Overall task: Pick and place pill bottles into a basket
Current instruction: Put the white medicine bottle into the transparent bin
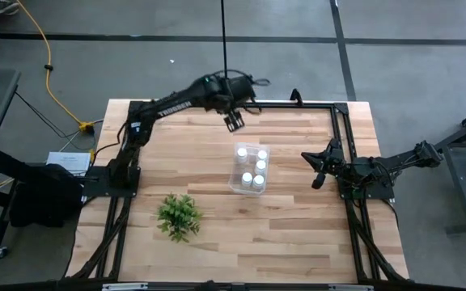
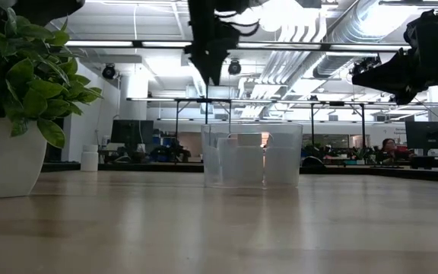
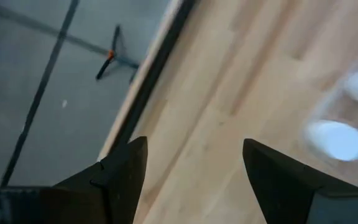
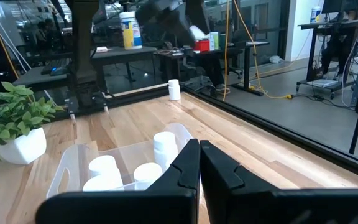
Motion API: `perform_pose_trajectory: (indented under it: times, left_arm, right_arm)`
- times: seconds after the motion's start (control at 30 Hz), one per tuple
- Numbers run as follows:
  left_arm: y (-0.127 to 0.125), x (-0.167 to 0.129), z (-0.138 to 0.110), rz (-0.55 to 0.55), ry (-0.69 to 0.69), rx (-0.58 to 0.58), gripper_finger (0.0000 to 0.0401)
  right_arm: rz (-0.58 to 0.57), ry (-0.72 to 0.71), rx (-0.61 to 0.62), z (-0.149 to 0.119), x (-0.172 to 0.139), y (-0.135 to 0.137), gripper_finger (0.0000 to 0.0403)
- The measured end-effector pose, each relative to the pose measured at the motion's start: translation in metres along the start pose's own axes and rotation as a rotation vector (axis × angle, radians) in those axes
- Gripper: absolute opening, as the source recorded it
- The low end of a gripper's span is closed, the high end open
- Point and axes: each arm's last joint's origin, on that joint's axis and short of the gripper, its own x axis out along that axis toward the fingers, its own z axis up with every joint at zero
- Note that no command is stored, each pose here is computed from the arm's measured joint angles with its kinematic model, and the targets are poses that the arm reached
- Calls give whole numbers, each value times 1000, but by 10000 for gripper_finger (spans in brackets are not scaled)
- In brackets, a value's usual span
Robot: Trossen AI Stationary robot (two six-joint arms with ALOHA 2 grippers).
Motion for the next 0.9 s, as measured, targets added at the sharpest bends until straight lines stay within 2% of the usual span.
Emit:
perform_pose_trajectory:
  times: [0.1, 0.27, 0.53, 0.73, 0.9]
  left_arm:
    - [17, -6, -5, 24, 13, -55, 298]
    - [35, -32, -13, 65, -37, -114, 298]
    - [56, -84, -36, 216, -125, -237, 298]
    - [44, -97, -59, 222, -185, -253, 298]
    - [18, -74, -101, 162, -259, -268, 298]
  right_arm:
    - [0, 0, 2, 0, 0, 0, 2]
    - [0, 0, 3, 0, 0, 0, 2]
    - [0, 0, 3, 0, 0, 0, 2]
    - [0, 0, 2, 0, 0, 0, 2]
    - [0, 0, 1, 0, 0, 0, 2]
